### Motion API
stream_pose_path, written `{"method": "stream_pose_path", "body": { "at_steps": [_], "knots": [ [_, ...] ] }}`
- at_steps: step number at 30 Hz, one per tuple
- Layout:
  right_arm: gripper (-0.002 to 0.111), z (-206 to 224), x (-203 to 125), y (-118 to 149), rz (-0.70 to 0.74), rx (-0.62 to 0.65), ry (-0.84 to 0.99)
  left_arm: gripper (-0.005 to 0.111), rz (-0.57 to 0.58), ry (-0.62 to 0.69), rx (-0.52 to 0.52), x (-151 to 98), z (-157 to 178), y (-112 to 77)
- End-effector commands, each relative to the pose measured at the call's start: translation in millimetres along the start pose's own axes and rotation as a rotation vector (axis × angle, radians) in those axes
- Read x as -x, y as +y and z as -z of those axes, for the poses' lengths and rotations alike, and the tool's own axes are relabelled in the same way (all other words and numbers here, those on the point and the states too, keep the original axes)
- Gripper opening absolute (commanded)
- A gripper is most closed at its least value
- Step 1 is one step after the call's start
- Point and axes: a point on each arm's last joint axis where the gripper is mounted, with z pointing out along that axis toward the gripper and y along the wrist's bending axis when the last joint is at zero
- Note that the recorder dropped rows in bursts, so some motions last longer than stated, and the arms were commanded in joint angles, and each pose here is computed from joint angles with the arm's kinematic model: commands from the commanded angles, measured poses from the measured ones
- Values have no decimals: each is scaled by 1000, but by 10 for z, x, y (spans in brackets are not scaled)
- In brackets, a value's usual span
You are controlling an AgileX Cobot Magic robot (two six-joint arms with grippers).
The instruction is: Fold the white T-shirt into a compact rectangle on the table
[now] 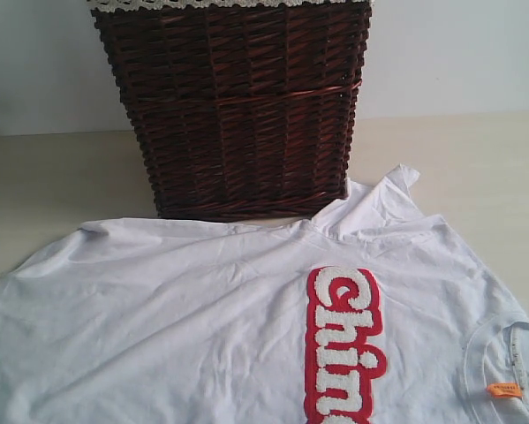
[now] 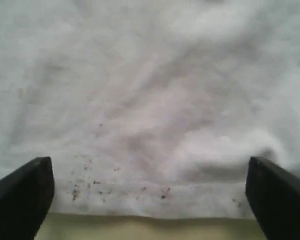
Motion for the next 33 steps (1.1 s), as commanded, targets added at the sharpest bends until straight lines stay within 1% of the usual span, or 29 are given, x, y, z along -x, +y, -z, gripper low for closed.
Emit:
{"method": "stream_pose_path", "body": {
  "at_steps": [1,4,7,11,14,17,22,23,24,26,27,29,33],
  "knots": [
    [0,1,5,5,11,11,-7,104,-3,-5,-10,20,-91,50],
    [0,1,5,5,11,11,-7,104,-18,14,-3,28,-167,89],
    [0,1,5,5,11,11,-7,104,-54,33,-29,38,-228,91],
    [0,1,5,5,11,11,-7,104,-110,70,-68,41,-316,43],
    [0,1,5,5,11,11,-7,100,-122,93,-53,37,-377,14],
    [0,1,5,5,11,11,-7,85,-128,99,-63,45,-426,-45],
    [0,1,5,5,11,11,-7,47,-122,95,-94,45,-484,-151],
    [0,1,5,5,11,11,-7,41,-121,93,-100,45,-494,-165],
    [0,1,5,5,11,11,-7,33,-120,98,-94,41,-505,-176],
    [0,1,5,5,11,11,-7,22,-117,103,-84,37,-516,-182],
    [0,1,5,5,11,11,-7,13,-111,105,-72,36,-521,-177],
    [0,1,5,5,11,11,-7,0,-102,104,-68,37,-521,-174],
    [0,1,5,5,11,11,-7,0,-74,88,-49,69,-473,-170]
  ]
}}
